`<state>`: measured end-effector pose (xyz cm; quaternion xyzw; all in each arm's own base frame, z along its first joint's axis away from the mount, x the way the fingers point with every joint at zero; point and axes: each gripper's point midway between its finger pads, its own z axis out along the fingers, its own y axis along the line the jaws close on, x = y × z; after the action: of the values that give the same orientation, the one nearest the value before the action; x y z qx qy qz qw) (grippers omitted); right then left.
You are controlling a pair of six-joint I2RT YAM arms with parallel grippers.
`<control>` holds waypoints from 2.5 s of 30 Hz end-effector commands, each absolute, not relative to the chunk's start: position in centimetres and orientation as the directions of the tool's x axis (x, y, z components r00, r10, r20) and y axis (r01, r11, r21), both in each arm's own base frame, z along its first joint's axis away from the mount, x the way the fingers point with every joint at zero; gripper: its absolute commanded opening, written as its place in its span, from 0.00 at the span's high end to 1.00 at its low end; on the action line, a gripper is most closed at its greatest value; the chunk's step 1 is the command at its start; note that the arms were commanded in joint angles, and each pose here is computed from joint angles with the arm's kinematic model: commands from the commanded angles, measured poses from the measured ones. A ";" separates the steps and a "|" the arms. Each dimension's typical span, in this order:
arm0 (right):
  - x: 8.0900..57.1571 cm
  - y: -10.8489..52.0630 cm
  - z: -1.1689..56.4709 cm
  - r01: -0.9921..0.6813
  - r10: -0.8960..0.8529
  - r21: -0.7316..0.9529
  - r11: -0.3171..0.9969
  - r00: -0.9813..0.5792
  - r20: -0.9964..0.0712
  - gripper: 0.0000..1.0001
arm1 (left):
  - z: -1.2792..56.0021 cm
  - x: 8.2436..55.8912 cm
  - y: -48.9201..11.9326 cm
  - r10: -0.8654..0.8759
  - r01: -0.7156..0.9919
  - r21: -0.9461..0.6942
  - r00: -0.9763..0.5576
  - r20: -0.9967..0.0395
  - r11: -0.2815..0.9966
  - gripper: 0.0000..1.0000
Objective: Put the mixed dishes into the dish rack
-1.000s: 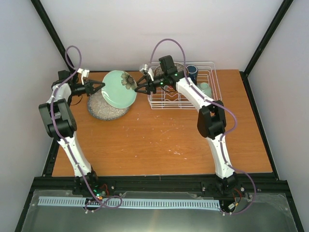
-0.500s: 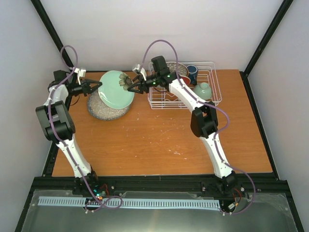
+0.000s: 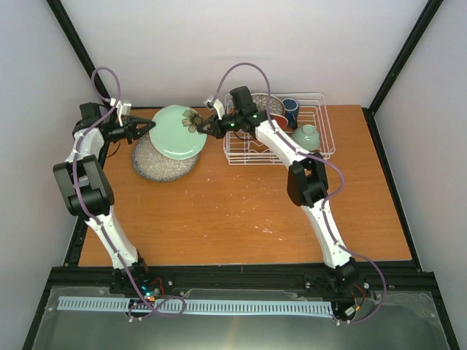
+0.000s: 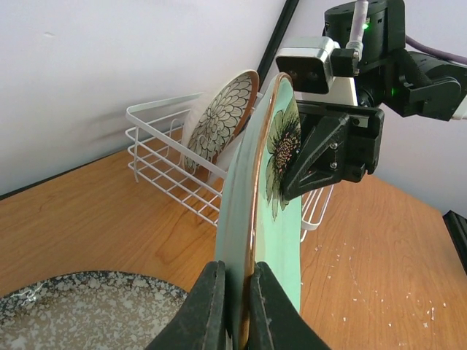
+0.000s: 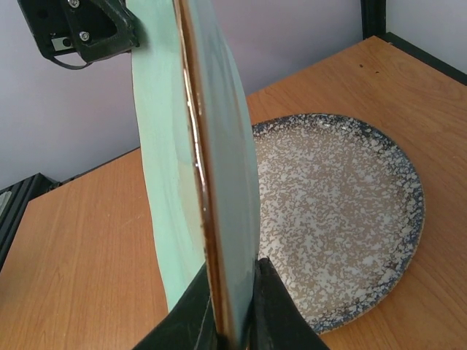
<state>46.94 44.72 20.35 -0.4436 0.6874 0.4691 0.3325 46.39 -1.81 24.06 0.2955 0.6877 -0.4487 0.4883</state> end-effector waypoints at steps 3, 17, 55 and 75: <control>38.2 49.1 25.9 -0.959 -0.203 0.164 -0.231 -0.118 -0.972 0.97 | 27.5 44.8 -4.3 -0.108 0.879 -0.387 -0.372 -0.922 0.278 0.99; 39.0 47.7 27.0 -0.980 -0.164 0.122 -0.155 -0.096 -0.982 0.97 | 25.7 45.9 -4.0 -0.107 0.847 -0.434 -0.423 -0.900 0.308 0.69; 45.6 37.6 28.8 -0.961 -0.123 0.008 0.277 -0.044 -0.991 0.97 | 31.7 46.8 -0.6 -0.004 0.770 -0.202 -0.250 -0.968 0.606 0.58; 46.2 26.7 34.9 -0.696 -0.237 -0.335 0.635 0.238 -0.942 0.97 | 29.1 47.8 -0.1 -0.024 0.744 -0.258 -0.309 -0.951 0.617 0.59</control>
<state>45.55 30.16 29.35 -0.4210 0.6467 0.2552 0.5826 47.48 -0.31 29.35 0.2506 0.7245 -0.3589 0.5324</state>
